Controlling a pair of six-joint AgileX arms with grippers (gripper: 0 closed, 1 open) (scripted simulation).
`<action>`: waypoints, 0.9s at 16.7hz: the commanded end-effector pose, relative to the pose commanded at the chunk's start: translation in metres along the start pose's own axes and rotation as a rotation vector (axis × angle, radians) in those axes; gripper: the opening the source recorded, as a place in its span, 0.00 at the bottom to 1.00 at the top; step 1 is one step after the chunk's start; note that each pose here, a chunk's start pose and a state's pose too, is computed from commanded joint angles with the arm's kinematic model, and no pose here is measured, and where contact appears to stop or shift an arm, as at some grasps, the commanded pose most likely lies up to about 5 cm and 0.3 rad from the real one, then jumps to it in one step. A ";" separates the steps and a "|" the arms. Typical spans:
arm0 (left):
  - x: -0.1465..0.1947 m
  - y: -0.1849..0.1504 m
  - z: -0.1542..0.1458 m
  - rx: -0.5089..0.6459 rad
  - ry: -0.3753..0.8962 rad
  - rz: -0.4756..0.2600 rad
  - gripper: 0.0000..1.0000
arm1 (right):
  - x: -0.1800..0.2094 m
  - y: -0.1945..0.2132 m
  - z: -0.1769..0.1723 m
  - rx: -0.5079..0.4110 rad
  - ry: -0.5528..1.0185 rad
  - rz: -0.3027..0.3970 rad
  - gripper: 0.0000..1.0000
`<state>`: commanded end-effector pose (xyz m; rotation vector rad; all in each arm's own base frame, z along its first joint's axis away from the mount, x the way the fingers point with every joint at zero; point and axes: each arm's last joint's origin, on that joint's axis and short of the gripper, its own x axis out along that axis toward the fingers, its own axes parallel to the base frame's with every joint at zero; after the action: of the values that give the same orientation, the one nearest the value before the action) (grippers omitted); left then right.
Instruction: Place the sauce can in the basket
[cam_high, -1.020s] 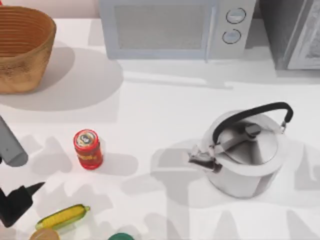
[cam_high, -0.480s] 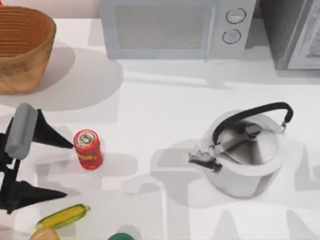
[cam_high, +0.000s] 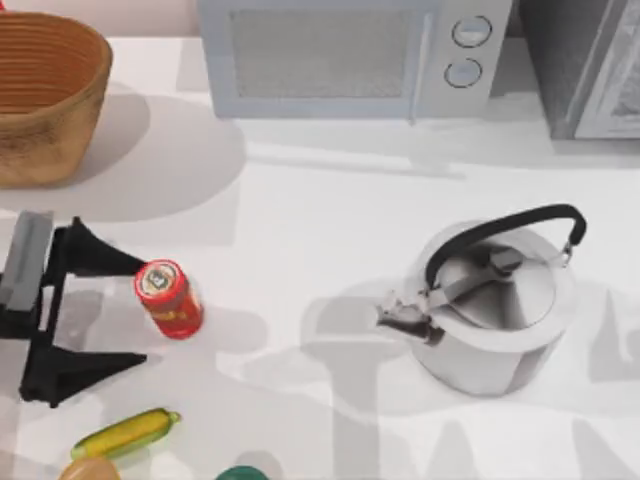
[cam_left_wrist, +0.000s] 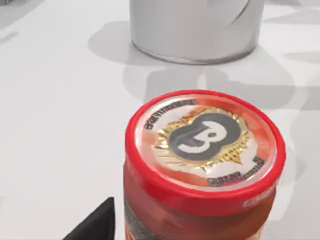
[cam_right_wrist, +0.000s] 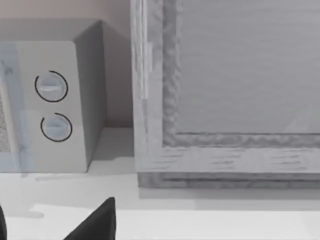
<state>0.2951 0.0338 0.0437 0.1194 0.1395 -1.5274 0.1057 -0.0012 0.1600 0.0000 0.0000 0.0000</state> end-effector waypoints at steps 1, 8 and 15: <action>-0.003 0.002 -0.007 0.003 -0.023 0.024 1.00 | 0.000 0.000 0.000 0.000 0.000 0.000 1.00; -0.011 0.005 -0.021 0.012 -0.062 0.083 1.00 | 0.000 0.000 0.000 0.000 0.000 0.000 1.00; 0.000 0.003 -0.013 0.018 -0.062 0.072 1.00 | 0.000 0.000 0.000 0.000 0.000 0.000 1.00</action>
<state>0.2982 0.0363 0.0309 0.0908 0.0716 -1.4589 0.1057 -0.0012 0.1600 0.0000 0.0000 0.0000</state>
